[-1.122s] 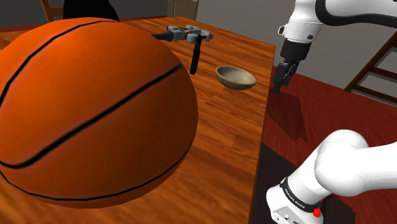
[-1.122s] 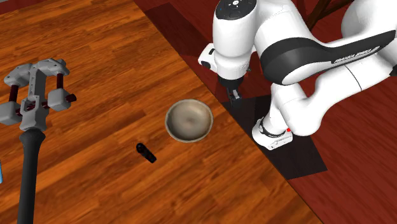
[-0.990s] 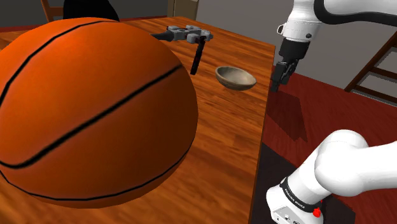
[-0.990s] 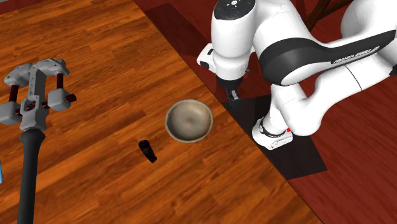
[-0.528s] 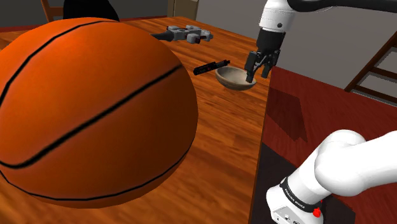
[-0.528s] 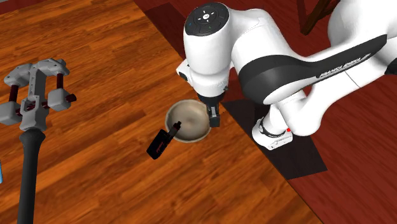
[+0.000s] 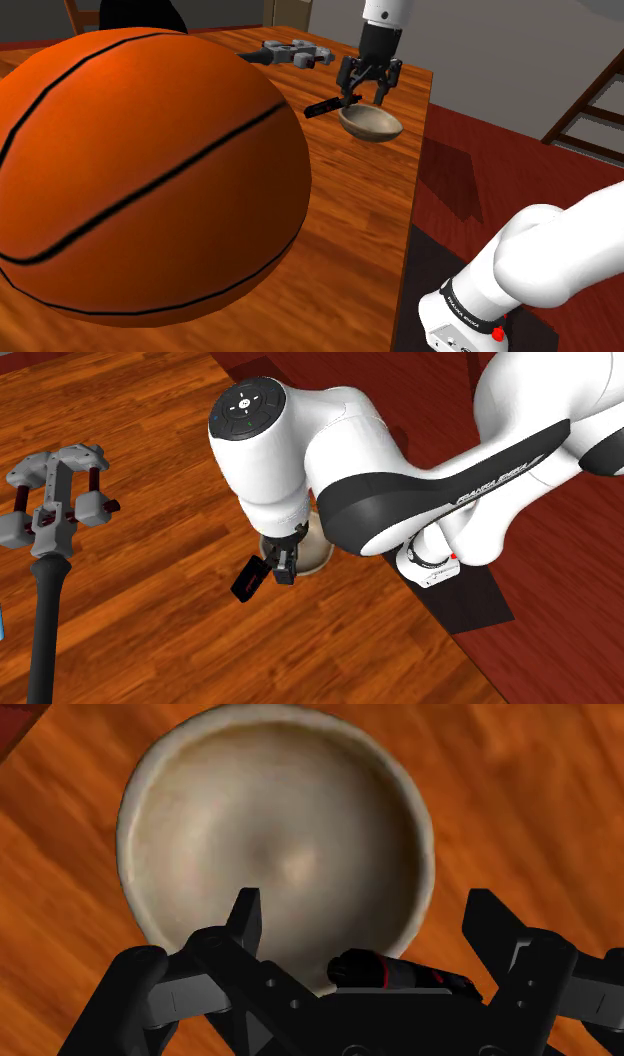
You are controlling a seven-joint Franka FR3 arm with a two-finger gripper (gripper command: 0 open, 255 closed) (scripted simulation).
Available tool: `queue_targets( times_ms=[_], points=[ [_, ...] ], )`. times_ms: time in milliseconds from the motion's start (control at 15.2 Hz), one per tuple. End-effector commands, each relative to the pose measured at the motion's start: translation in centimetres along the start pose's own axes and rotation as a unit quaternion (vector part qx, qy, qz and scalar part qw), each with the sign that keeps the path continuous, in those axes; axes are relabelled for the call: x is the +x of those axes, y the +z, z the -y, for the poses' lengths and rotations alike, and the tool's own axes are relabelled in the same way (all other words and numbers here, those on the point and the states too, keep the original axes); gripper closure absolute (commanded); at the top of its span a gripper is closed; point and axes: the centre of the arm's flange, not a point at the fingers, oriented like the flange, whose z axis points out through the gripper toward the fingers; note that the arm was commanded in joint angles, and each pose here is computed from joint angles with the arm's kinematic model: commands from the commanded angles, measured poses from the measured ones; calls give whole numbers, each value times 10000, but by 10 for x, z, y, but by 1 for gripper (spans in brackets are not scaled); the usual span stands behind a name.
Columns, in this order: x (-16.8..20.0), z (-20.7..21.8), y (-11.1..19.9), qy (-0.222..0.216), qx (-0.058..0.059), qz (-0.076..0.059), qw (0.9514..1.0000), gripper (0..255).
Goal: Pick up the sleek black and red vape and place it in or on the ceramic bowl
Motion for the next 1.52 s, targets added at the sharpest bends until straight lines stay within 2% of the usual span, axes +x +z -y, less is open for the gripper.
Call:
queue_targets(
  times_ms=[0,330,660,1122,1452],
  points=[
    [20,13,-6,236,38,-51,9997,0],
    [70,44,-23,788,126,-182,9966,0],
    [120,68,-40,1309,209,-306,9907,0],
    [123,70,-3,1309,209,-306,9907,0],
    [123,70,0,1309,209,-306,9907,0]
  ],
)
